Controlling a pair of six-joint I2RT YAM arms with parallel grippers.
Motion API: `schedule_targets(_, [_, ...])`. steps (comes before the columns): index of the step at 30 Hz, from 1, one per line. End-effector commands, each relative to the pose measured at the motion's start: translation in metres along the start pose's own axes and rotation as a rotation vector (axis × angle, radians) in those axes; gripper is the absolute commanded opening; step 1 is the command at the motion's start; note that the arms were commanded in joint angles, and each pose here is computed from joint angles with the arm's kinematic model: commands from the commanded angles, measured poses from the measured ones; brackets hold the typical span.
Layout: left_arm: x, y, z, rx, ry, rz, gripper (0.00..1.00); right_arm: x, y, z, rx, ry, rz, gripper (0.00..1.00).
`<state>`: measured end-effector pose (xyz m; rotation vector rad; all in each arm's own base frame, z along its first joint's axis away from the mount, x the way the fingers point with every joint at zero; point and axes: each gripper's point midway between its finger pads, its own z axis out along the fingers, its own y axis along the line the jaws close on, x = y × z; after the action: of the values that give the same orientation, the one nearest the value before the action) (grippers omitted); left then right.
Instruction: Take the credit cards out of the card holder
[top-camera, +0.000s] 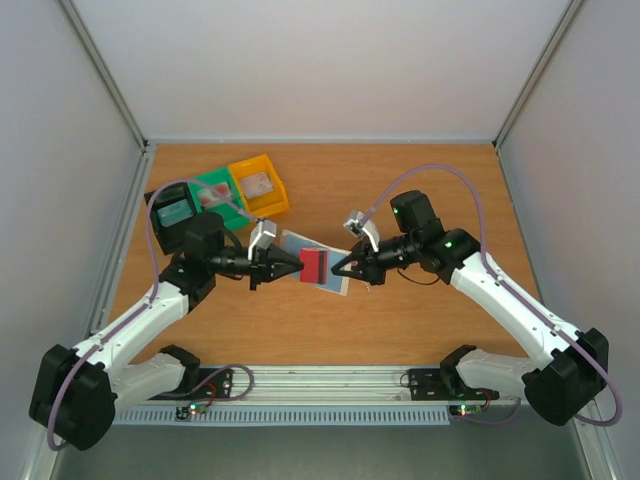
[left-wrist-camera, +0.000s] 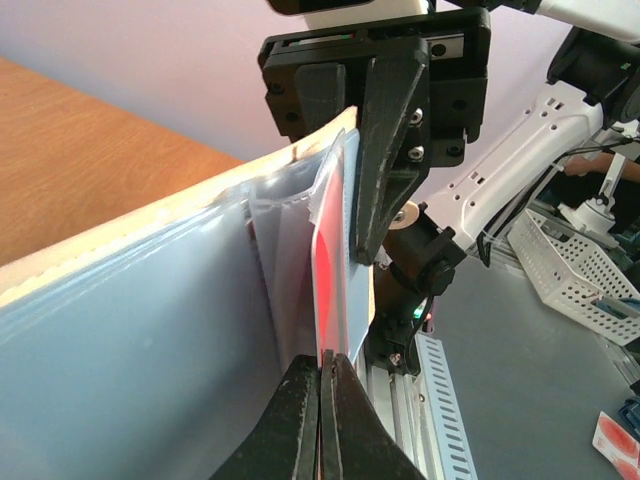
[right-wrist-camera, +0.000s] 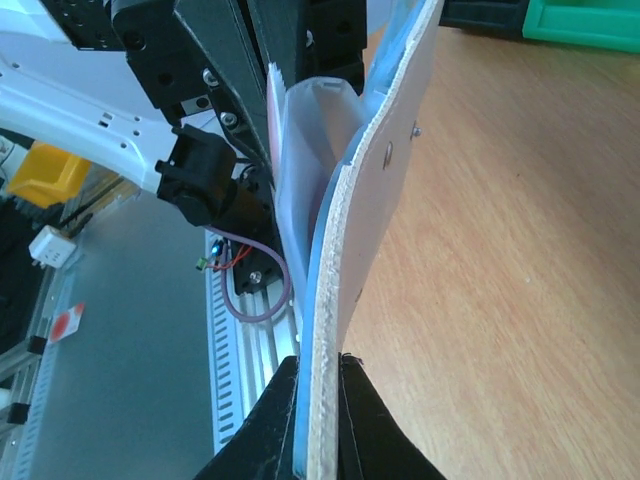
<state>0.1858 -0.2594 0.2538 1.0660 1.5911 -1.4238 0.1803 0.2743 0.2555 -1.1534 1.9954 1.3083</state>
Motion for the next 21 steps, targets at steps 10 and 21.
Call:
schedule_targets(10, [0.008, 0.021, -0.025, -0.112, 0.013, -0.016, 0.0, 0.0, -0.007, -0.013, 0.019, -0.04, 0.05, 0.01])
schedule_targets(21, [0.001, 0.072, -0.07, -0.535, 0.087, 0.282, 0.0, 0.008, -0.06, -0.014, 0.122, -0.079, 0.291, 0.01])
